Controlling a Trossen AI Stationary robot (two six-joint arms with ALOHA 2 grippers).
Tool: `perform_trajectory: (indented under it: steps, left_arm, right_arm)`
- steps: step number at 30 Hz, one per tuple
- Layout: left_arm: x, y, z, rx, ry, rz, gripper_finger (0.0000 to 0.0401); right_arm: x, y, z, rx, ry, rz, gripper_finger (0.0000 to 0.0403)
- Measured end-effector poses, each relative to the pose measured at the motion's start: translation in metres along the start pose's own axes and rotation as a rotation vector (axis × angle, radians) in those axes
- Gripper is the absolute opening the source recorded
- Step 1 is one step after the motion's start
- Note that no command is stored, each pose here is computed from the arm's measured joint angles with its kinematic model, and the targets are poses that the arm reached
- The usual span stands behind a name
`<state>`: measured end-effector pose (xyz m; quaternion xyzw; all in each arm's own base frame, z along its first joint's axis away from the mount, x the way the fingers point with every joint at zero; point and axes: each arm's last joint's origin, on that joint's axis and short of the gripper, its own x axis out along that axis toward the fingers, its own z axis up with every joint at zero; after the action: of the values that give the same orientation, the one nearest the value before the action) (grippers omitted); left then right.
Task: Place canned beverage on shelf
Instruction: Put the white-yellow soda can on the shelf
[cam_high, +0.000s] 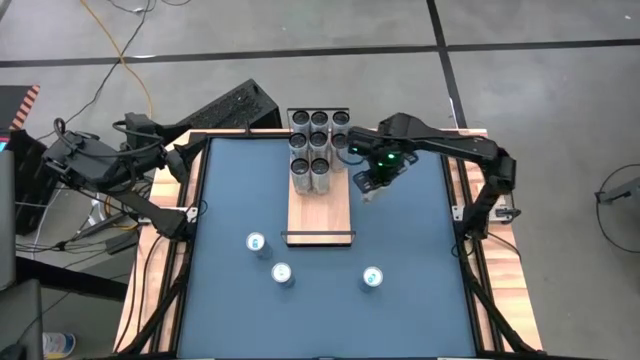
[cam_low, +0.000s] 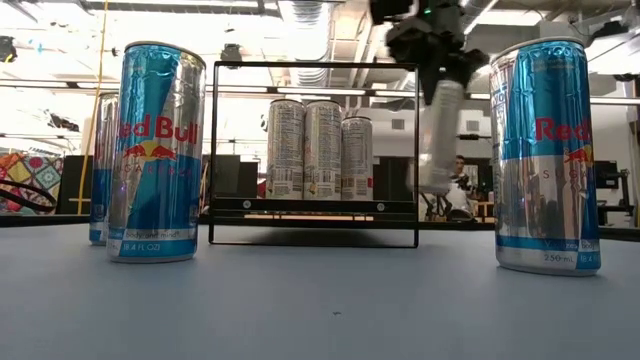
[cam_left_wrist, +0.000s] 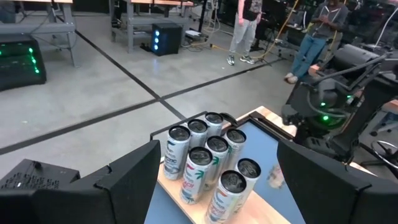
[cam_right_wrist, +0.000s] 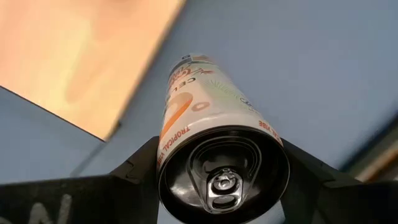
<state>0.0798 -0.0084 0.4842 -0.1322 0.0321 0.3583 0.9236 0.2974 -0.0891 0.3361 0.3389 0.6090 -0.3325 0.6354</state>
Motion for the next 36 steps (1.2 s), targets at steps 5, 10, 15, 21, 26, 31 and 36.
perform_trajectory:
  steps: [5,10,15,21,26,31,36]
  left_arm:
    - [0.000,0.000,0.000,0.000,0.000,0.000,0.0309]
    - [0.000,0.000,0.000,0.000,0.000,0.000,0.0309]
    - [0.000,0.000,0.000,-0.005,0.001,-0.001,0.0309]
    - [0.000,0.000,0.000,-0.006,0.001,-0.001,0.0309]
    - [0.000,0.000,0.000,-0.018,0.001,-0.001,0.0309]
    - [0.000,0.000,0.000,-0.018,0.001,-0.001,0.0309]
    - [0.000,0.000,0.000,-0.018,-0.001,0.001,0.0309]
  right_arm:
    - [-0.010,0.013,0.023,-0.062,-0.060,0.028,0.0225]
    - [-0.016,0.010,0.038,-0.052,-0.119,0.013,0.0225]
    - [-0.010,0.007,0.043,-0.040,-0.097,-0.008,0.0225]
    - [0.001,0.017,0.046,-0.069,-0.073,-0.015,0.0225]
    - [0.015,0.027,0.054,-0.105,-0.065,-0.059,0.0225]
    - [0.010,0.032,0.056,-0.134,-0.086,-0.043,0.0225]
    - [0.001,0.027,0.057,-0.111,-0.119,-0.043,0.0225]
